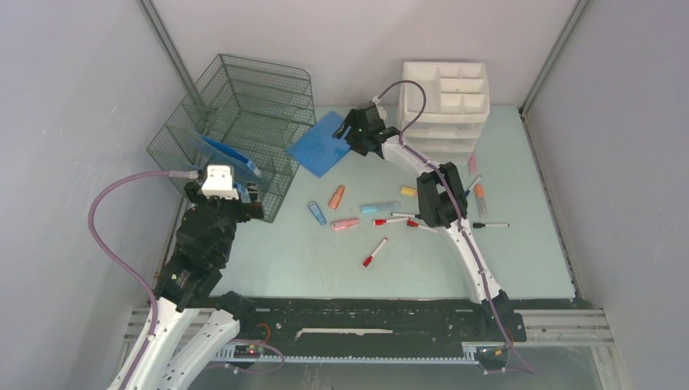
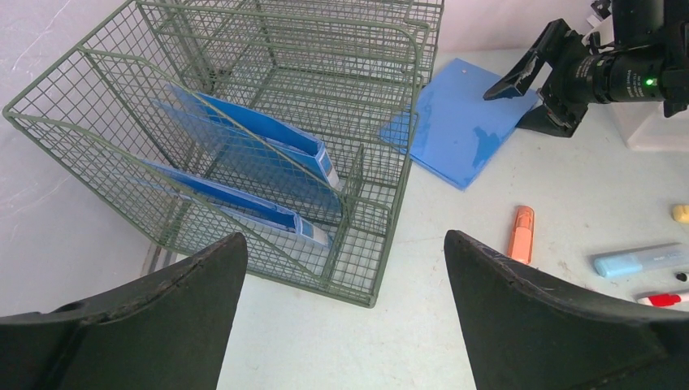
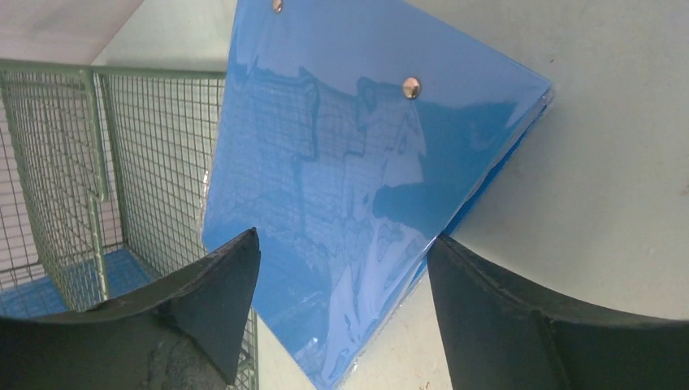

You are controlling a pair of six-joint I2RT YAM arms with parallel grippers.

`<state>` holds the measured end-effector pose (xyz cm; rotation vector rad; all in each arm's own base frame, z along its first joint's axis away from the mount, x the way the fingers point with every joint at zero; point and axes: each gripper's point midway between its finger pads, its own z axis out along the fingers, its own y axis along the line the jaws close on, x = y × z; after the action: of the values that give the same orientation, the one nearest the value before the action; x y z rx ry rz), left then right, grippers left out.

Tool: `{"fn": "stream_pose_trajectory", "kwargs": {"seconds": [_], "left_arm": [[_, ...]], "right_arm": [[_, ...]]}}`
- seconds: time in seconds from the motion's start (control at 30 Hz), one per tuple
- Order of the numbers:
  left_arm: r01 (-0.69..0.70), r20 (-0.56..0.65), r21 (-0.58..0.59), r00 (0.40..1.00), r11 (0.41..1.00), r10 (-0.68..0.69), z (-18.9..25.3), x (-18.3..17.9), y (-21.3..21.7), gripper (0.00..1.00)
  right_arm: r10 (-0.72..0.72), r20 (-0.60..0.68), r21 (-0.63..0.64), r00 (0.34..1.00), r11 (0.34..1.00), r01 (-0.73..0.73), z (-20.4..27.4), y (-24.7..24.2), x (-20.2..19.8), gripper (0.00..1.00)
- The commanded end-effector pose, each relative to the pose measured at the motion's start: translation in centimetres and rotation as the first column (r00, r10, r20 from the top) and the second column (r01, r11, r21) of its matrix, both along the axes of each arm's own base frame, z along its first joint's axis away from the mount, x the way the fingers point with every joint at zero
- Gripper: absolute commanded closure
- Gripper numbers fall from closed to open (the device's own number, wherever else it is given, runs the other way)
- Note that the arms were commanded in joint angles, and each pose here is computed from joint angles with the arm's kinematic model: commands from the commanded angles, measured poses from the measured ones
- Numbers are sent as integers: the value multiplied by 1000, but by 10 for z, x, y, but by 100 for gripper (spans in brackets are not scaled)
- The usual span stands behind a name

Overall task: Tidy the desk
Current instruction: Pick up the folder from the center of the board.

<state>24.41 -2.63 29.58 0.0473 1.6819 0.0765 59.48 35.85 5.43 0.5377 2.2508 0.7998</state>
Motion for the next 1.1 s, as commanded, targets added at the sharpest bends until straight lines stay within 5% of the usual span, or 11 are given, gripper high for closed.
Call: {"fn": "stream_pose_trajectory", "kwargs": {"seconds": [0.0,0.27,0.67,1.07], "left_arm": [[6,17,-4,1000,1000,-6,4,3,-1,0],[6,18,-5,1000,1000,-6,4,2,-1,0],[-1,4,0,1000,1000,1,1,5,-1,0],[0,5,-1,1000,1000,0,0,6,-1,0]], "right_arm": [[60,42,101,997,993,-64,27,11,7,21],[104,60,176,993,978,-113,45,25,3,28],[139,37,322,990,936,-144,61,38,-1,60],[62,45,273,997,959,-72,49,23,15,85]]}}
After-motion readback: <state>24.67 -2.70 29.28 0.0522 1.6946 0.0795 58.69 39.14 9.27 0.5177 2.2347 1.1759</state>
